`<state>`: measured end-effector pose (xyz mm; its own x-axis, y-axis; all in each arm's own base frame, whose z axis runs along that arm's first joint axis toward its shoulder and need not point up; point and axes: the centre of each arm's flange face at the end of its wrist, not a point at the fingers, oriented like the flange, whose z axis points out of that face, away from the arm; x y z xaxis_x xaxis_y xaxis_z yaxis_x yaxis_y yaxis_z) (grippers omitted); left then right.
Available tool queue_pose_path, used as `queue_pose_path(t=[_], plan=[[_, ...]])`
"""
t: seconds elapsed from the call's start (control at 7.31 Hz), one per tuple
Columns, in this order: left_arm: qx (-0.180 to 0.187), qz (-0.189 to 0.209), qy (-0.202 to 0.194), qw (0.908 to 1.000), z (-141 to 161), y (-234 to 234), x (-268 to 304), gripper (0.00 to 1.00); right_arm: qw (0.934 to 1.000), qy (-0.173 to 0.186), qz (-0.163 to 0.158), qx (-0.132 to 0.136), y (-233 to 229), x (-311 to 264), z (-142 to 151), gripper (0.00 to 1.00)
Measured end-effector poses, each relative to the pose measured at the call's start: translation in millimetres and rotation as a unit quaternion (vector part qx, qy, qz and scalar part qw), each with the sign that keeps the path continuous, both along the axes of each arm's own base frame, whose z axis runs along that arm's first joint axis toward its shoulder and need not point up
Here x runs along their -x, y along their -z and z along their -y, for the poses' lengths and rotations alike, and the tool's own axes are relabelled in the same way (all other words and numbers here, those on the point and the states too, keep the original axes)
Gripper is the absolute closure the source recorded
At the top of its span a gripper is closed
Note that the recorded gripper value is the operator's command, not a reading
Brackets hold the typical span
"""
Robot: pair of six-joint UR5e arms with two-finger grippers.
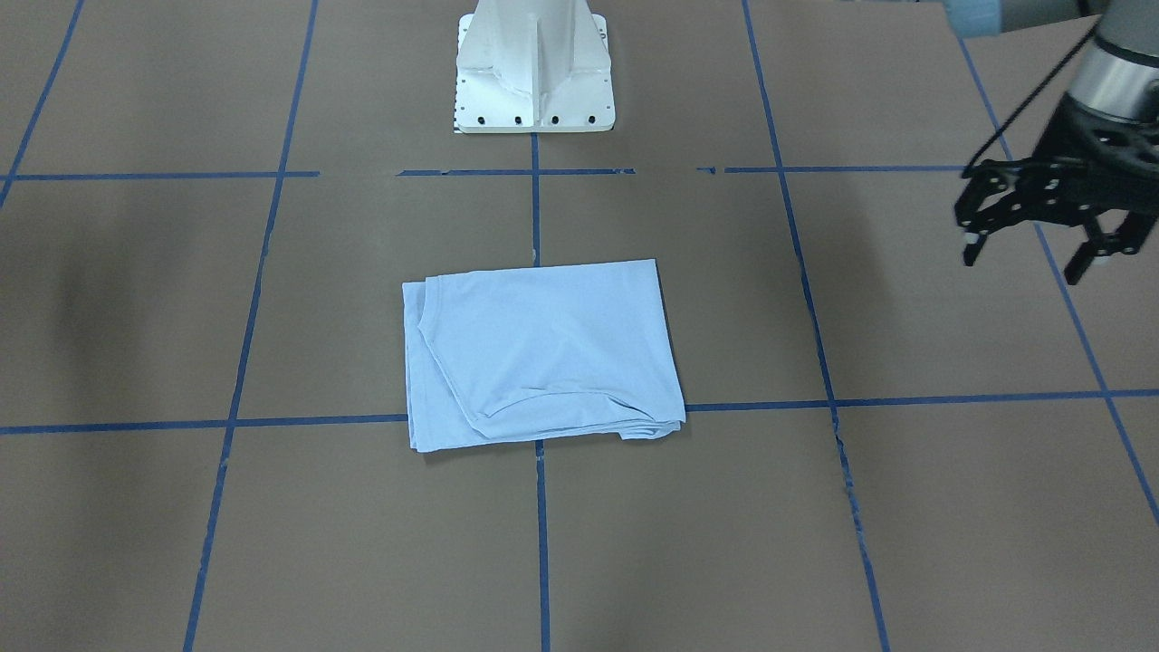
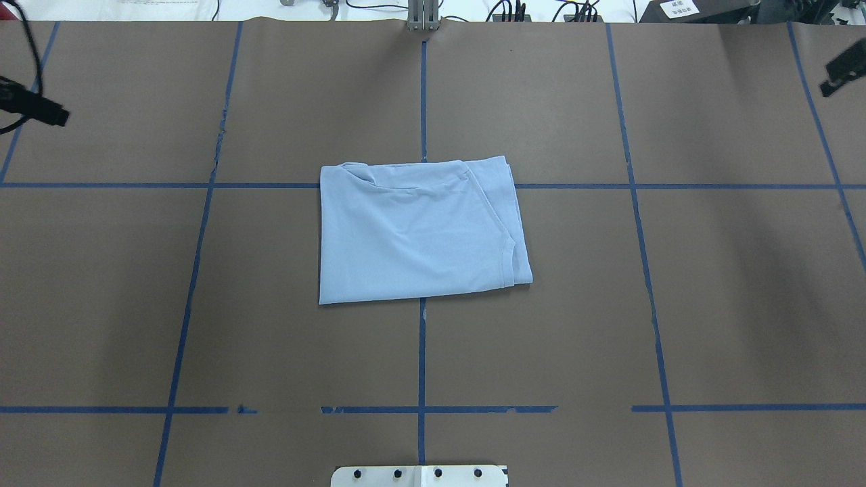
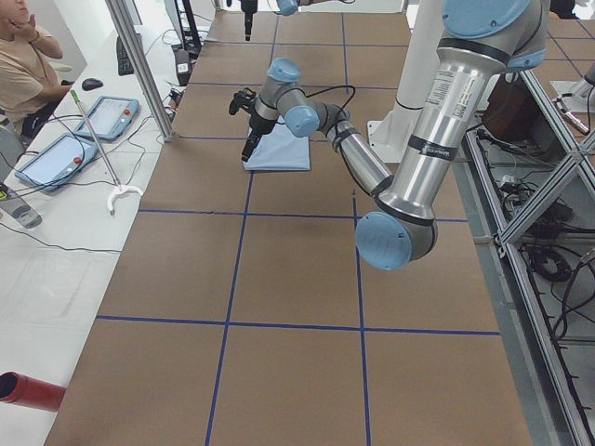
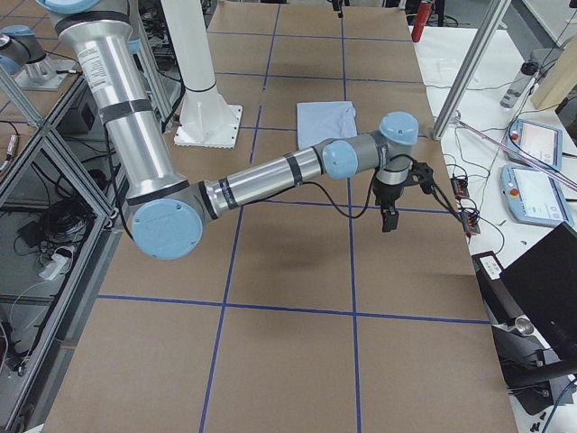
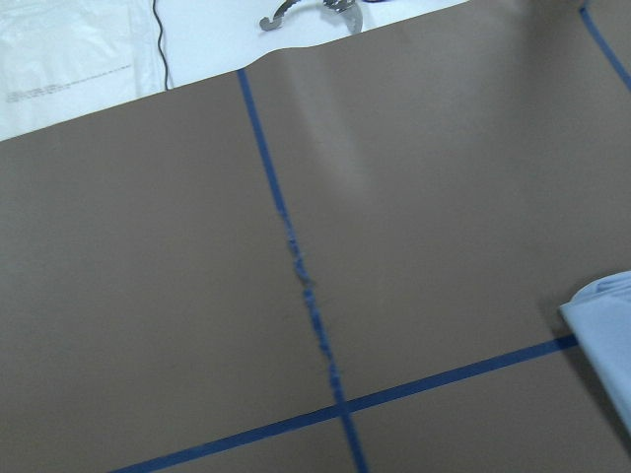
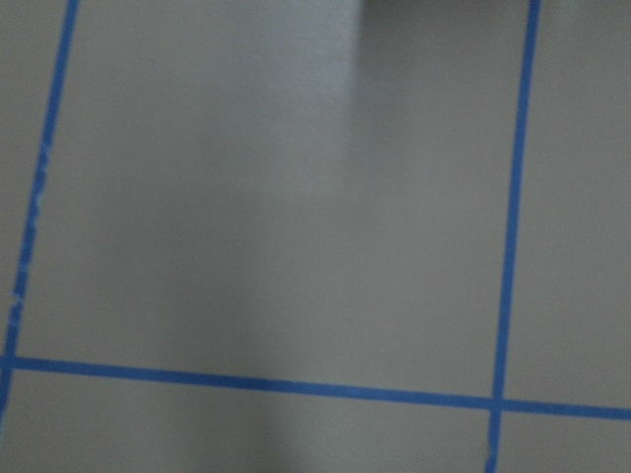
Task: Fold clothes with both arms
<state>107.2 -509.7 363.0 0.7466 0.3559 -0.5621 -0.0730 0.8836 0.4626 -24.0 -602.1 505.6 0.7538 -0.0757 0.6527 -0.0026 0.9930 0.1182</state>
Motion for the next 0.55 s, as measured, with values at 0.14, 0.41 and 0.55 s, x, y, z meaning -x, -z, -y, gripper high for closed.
queue_pose_path(t=[0.14, 0.41, 0.55], plan=[[0.036, -0.003, -0.012, 0.9993, -15, -46, 32, 0.00, 0.9997, 0.005, -0.001, 0.023, -50, -28, -32, 0.00], [0.098, 0.001, 0.002, 0.9952, -32, -123, 86, 0.00, 0.9985, 0.008, -0.007, 0.054, -108, -54, -80, 0.00], [0.118, 0.005, 0.003, 0.9930, -35, -159, 115, 0.00, 0.9979, 0.006, -0.008, 0.064, -119, -59, -91, 0.00]])
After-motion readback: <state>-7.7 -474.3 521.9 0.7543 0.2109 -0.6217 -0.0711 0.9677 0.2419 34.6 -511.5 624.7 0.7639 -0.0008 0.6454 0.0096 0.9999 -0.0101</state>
